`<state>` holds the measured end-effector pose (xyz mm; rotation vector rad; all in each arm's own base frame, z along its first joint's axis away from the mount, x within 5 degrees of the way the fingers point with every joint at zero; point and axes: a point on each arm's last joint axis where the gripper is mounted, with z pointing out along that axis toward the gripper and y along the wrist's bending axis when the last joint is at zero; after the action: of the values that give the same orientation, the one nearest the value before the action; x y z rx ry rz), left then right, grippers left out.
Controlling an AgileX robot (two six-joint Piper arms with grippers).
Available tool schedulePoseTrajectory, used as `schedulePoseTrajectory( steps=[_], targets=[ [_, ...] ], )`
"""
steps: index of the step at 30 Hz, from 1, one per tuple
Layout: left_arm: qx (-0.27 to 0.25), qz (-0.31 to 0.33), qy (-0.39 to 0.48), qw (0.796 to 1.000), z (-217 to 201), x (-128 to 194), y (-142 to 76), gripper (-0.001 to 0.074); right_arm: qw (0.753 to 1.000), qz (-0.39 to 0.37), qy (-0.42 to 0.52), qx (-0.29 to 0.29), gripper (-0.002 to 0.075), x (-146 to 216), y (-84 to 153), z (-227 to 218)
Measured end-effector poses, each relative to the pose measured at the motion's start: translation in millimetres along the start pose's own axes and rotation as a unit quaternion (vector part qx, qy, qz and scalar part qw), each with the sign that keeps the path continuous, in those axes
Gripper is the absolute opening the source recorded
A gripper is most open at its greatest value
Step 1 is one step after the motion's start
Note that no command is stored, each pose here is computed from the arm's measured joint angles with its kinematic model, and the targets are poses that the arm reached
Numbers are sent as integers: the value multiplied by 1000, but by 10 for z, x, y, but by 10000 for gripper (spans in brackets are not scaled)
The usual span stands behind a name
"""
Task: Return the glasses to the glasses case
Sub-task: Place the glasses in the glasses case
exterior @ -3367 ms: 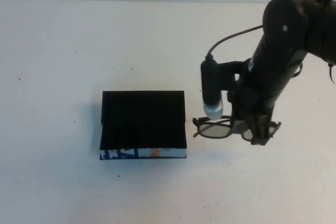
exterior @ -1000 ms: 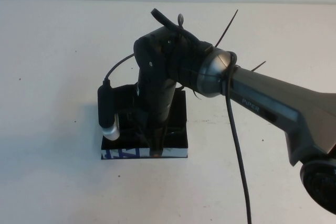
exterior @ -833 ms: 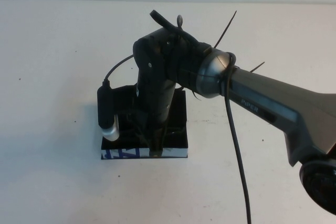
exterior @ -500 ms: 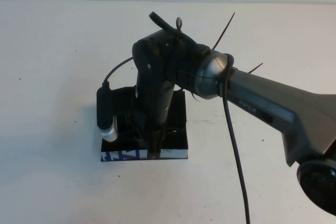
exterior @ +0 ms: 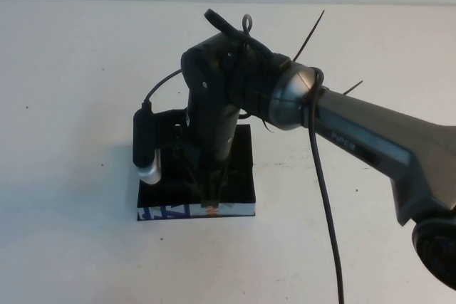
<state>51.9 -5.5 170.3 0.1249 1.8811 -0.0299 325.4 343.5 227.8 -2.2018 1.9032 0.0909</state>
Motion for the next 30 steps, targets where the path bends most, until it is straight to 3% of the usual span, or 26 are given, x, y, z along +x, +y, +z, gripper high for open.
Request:
schedulePoseTrajectory(
  steps=[9, 17, 24, 30],
  targets=[
    [0, 0, 0, 1000, 0, 0, 0, -4, 1000, 21, -5, 23, 216, 6, 2, -217],
    [0, 0, 0, 1000, 0, 0, 0, -4, 988, 140, -36, 56, 205, 105, 190, -837],
    [0, 0, 0, 1000, 0, 0, 0, -4, 974, 214, -39, 62, 24, 355, 300, -1118],
    [0, 0, 0, 1000, 0, 0, 0, -4, 960, 269, -41, 64, -5, 514, 202, -1153]
  ],
)
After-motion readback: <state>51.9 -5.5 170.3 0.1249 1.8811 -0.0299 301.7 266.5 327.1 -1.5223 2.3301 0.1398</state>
